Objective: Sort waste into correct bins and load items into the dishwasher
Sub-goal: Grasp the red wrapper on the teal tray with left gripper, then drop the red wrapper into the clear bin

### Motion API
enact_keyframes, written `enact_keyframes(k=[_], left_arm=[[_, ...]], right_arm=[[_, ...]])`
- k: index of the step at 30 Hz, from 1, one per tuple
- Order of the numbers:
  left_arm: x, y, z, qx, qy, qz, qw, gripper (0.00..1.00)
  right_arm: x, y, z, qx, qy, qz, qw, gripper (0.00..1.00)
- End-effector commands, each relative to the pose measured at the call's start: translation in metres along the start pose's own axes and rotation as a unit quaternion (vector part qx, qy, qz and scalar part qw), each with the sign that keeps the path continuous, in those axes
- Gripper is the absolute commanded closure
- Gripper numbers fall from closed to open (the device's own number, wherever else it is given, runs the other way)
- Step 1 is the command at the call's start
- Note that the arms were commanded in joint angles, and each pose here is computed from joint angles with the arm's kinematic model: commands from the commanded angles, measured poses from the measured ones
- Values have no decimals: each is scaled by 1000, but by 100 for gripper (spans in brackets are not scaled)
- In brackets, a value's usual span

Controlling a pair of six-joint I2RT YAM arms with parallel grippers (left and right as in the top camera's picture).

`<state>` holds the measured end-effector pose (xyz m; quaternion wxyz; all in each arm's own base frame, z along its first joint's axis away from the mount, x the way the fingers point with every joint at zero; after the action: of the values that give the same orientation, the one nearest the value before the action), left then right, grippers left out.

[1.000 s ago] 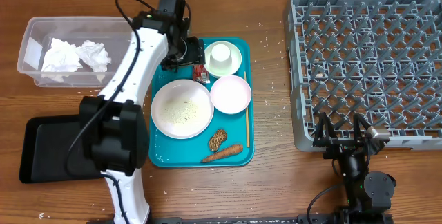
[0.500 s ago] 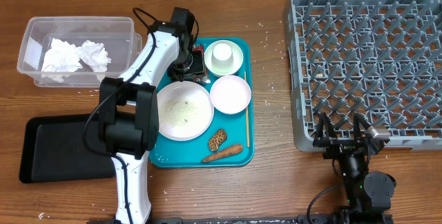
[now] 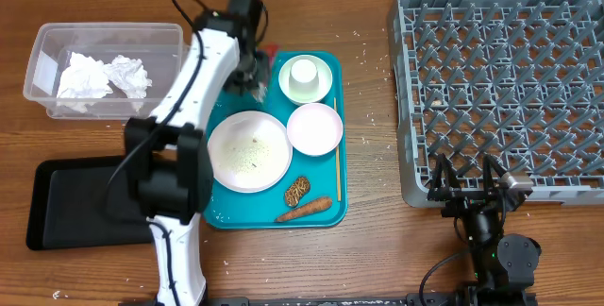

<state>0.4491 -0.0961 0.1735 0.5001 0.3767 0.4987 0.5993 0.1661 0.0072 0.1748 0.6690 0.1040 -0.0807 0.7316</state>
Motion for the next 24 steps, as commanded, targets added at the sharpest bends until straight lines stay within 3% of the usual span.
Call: enact_keyframes(k=[1,7,14,17,18,19,20,24], left_arm=[[41,110,36,-194,90,77,974,96],[102,166,54,-321,205,172,908,96],[168,123,68,-271,288,218,892,96],[190,89,72,-226,310,216,898,77],[194,83,71,-213,313,211,901,68],[196,76,70,-197,315,202,906,51],[198,71,68,-180,316,192,912,46],[195,70,59,-141,313,155,926,45]], right_arm=[[0,0,-2,-3,0,-1,1000,0],[0,0,-2,-3,0,-1,1000,0],[0,0,-2,-3,0,-1,1000,0],[0,0,-2,-3,0,-1,1000,0],[0,0,-2,-3,0,-1,1000,0],[0,0,-2,-3,0,-1,1000,0],[0,0,-2,-3,0,-1,1000,0],[0,0,-2,-3,0,-1,1000,0]])
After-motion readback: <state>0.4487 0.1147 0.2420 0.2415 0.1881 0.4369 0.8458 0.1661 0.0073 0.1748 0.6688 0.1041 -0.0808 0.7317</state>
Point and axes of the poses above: each gripper's point midway between its finger pads, its own y axis back along the fingers, its own x axis along the line the jaws close on, z = x × y, the point moved 8 cm from there along y, back along the fingers, and after that the axes turned 4 degrees about y, right-handed, at the moved point
